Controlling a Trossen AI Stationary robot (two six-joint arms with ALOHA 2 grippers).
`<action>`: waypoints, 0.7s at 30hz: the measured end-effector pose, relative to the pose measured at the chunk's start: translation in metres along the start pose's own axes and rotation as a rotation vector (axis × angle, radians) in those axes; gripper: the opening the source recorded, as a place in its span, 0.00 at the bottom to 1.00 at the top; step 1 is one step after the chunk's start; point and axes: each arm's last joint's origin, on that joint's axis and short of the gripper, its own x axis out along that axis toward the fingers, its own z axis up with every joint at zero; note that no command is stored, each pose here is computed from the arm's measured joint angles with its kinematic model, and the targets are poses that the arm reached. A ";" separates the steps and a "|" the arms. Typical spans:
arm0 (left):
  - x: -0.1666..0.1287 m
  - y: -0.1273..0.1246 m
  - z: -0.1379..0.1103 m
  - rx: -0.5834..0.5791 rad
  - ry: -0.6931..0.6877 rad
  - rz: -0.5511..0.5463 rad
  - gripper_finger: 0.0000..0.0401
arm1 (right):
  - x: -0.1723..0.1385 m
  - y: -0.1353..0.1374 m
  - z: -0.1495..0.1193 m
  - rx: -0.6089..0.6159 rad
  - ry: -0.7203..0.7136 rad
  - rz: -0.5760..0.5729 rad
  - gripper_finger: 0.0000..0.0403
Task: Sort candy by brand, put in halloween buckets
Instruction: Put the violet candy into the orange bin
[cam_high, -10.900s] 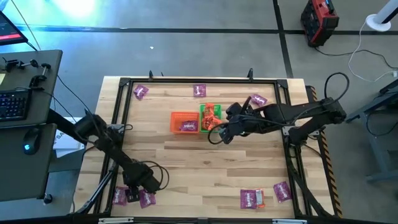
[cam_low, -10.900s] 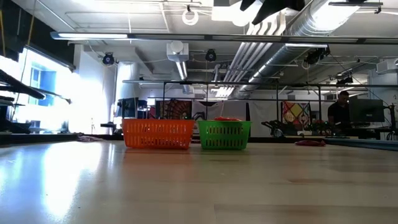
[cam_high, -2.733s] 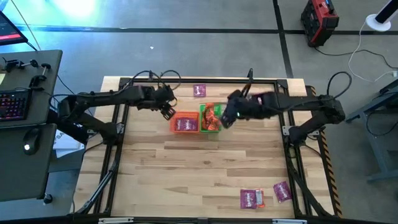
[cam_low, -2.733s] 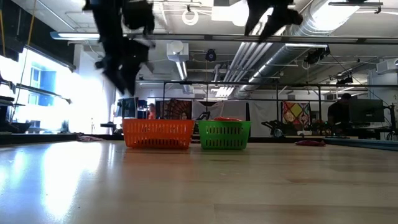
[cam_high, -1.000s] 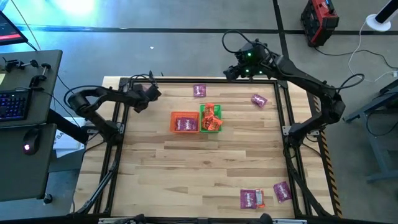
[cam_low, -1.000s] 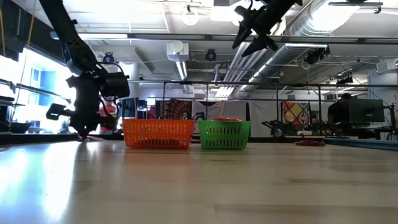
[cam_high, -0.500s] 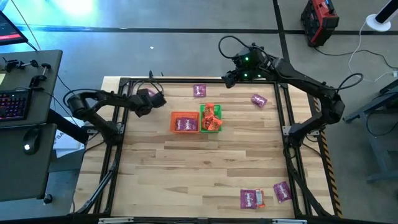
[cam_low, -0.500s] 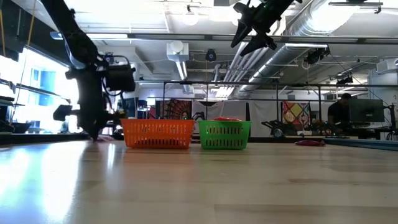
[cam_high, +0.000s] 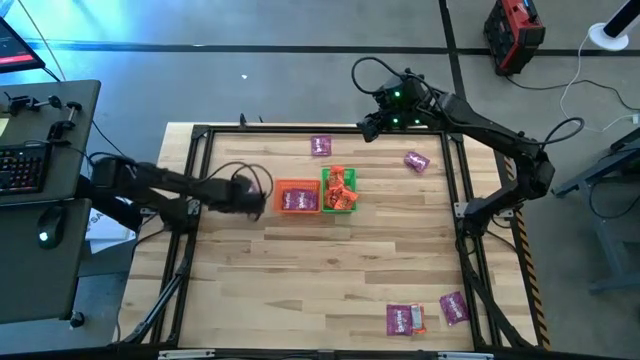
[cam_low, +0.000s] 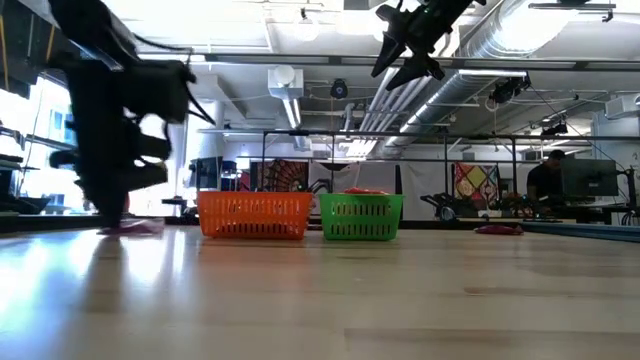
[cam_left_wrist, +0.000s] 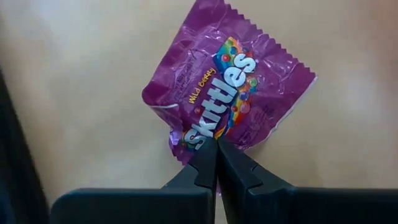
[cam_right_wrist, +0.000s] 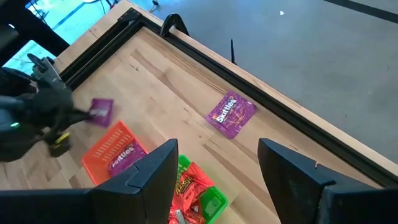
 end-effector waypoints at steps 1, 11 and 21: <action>-0.005 -0.001 -0.005 0.027 0.023 -0.029 0.00 | 0.000 0.000 0.000 0.000 0.000 0.000 0.54; -0.047 -0.004 -0.024 0.188 0.121 -0.389 0.00 | 0.000 0.001 0.002 -0.001 -0.017 0.006 0.54; -0.088 0.010 0.002 0.413 -0.011 -0.535 0.05 | 0.000 0.001 0.002 -0.002 -0.024 0.008 0.54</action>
